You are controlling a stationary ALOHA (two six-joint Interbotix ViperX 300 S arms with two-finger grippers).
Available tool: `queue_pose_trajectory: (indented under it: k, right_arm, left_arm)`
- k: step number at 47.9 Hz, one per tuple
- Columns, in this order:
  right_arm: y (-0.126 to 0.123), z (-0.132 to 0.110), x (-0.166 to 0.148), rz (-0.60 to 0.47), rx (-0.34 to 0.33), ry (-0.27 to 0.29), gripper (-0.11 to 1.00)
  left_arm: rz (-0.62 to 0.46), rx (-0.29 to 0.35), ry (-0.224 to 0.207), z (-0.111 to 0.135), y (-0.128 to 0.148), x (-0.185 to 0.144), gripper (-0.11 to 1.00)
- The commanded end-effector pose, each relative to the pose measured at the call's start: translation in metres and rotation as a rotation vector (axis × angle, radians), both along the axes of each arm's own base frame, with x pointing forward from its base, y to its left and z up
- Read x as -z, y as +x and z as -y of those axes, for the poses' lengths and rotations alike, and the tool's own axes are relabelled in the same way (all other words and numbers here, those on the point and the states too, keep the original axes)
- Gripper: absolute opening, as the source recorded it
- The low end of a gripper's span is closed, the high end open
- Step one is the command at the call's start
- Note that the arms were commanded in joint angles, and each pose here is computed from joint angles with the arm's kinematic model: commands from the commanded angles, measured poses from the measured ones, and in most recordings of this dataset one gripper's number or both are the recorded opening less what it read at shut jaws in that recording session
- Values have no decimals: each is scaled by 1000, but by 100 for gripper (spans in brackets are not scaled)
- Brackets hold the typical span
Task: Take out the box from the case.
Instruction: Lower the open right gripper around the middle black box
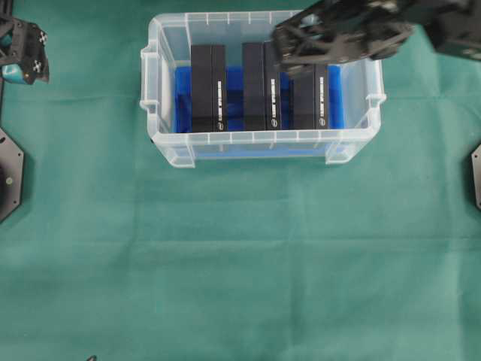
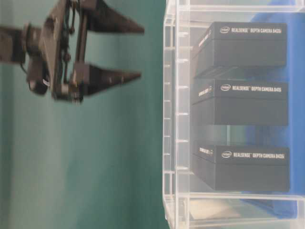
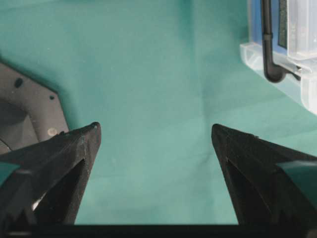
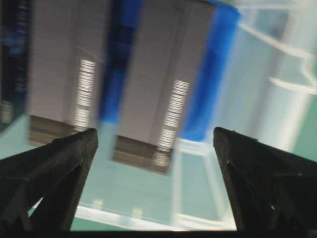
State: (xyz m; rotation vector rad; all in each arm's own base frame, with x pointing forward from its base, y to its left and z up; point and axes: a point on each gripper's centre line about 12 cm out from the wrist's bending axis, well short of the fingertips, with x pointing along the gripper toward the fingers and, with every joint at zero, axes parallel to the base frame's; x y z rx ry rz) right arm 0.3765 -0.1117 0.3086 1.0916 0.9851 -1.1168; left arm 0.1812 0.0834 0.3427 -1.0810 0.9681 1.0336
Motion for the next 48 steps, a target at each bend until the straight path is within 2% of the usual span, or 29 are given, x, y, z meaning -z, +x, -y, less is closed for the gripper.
queue_pose_trajectory:
  k: [1,11,25,48]
  right_arm:
    - [15,-3,-15,57,0,-10,95]
    - [43,-11,-10,85,8,0,95]
    - [64,-13,-6,125,0,22,95]
    - [67,-10,2,92,-1,17,95]
  left_arm:
    - [30,2,11,0,0,-9,98]
    - [28,5,11,0,1,-9,98]
    - [30,11,15,1,0,-9,98]
    - [30,9,13,1,0,-9,98]
